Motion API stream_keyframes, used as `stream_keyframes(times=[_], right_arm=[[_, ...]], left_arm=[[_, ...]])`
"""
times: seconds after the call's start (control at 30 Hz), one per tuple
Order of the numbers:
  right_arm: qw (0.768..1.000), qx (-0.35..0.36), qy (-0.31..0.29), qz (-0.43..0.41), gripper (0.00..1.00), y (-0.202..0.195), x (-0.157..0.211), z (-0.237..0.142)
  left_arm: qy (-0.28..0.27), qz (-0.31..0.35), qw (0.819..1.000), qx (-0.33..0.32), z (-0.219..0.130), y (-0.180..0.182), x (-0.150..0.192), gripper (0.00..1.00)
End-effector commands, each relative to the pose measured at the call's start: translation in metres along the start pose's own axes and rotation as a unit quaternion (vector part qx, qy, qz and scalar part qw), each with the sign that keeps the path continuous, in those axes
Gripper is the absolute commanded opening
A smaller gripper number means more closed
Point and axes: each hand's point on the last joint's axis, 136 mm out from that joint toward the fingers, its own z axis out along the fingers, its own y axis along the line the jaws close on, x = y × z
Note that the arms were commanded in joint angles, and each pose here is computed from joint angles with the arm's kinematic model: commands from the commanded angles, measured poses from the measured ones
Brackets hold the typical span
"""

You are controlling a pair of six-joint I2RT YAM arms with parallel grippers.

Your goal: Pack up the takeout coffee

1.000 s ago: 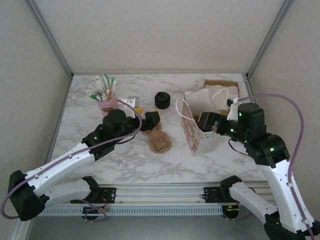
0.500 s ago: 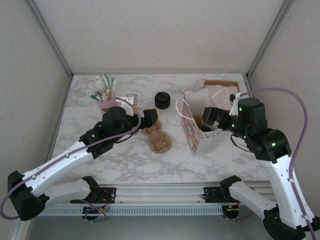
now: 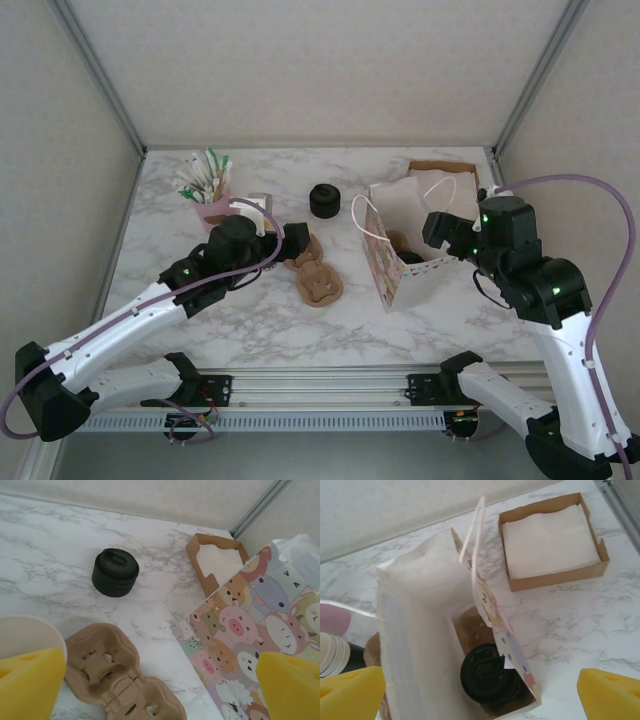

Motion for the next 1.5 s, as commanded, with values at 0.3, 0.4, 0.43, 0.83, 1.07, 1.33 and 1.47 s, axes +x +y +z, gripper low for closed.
stream_keyframes(times=[0.3, 0.4, 0.43, 0.83, 1.07, 1.33, 1.47], right_arm=[[0.995, 0.079, -0.009, 0.063, 0.99, -0.039, -0.010, -0.002], [0.993, 0.087, -0.004, 0.084, 0.99, -0.046, -0.009, -0.002], [0.992, 0.089, -0.003, 0.089, 0.99, -0.048, -0.008, -0.001], [0.984, 0.098, 0.027, 0.146, 0.99, -0.069, 0.005, 0.016], [0.978, 0.105, 0.044, 0.174, 0.99, -0.081, 0.014, 0.028], [0.980, 0.098, 0.047, 0.168, 0.99, -0.082, 0.020, 0.034], [0.982, 0.099, 0.035, 0.154, 0.99, -0.084, 0.022, 0.030]], left_arm=[[0.011, -0.011, 1.000, 0.009, 0.006, -0.004, -0.001, 0.86], [0.020, -0.008, 1.000, 0.014, 0.011, -0.007, 0.002, 0.82], [0.022, -0.008, 1.000, 0.016, 0.013, -0.008, 0.003, 0.81], [0.028, -0.007, 0.999, 0.019, 0.017, -0.007, 0.008, 0.74], [0.027, -0.008, 0.999, 0.020, 0.019, -0.006, 0.007, 0.70], [0.016, -0.010, 1.000, 0.018, 0.017, -0.005, 0.001, 0.65], [0.002, -0.011, 1.000, 0.007, 0.014, -0.001, -0.006, 0.64]])
